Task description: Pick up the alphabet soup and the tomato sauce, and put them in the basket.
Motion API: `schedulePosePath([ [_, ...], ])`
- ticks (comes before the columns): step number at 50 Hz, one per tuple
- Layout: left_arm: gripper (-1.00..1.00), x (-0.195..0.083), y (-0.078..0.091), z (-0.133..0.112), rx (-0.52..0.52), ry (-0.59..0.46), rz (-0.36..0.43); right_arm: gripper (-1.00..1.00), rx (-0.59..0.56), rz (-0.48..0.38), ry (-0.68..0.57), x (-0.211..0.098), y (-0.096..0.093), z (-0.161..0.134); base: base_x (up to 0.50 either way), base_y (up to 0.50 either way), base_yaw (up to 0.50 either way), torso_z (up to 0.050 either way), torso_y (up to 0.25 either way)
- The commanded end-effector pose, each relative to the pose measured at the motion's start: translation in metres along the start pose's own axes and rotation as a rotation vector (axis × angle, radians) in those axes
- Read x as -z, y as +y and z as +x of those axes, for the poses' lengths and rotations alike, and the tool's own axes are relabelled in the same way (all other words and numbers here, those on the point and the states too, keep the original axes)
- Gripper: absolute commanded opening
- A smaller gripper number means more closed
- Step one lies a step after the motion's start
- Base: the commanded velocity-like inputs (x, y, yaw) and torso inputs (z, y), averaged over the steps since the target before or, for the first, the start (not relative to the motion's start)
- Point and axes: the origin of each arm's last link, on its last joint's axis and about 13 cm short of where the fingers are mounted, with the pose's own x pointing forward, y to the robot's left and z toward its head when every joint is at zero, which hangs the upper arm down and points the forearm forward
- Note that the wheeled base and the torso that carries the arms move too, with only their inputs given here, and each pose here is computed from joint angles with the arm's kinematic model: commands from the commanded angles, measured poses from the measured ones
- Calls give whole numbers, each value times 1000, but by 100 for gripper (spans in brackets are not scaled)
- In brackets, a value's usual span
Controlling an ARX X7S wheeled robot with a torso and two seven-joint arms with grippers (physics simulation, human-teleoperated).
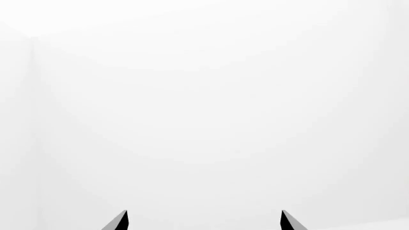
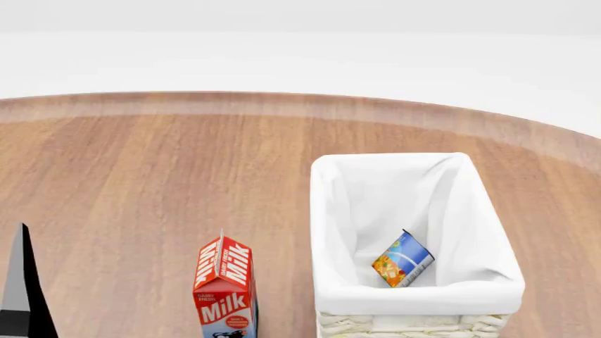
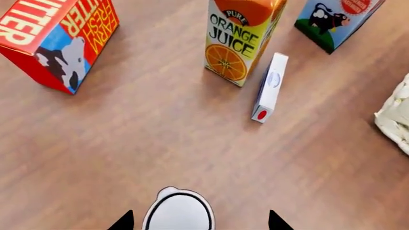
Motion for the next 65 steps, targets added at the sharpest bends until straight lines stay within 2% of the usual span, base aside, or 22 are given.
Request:
schedulePosePath([
  [1,100,0,0,0,-1,-1,0,100,-17,4,-5,1,2,1,0,0,0,0,0],
  [18,100,1,0,0,-2,2,-2,100,-53,4,8,10,10,9,0,0,0,0,0],
  [65,100,2,0,-2,-4,4,-4,100,-63,66,50,36,12,33,0,0,0,0,0],
])
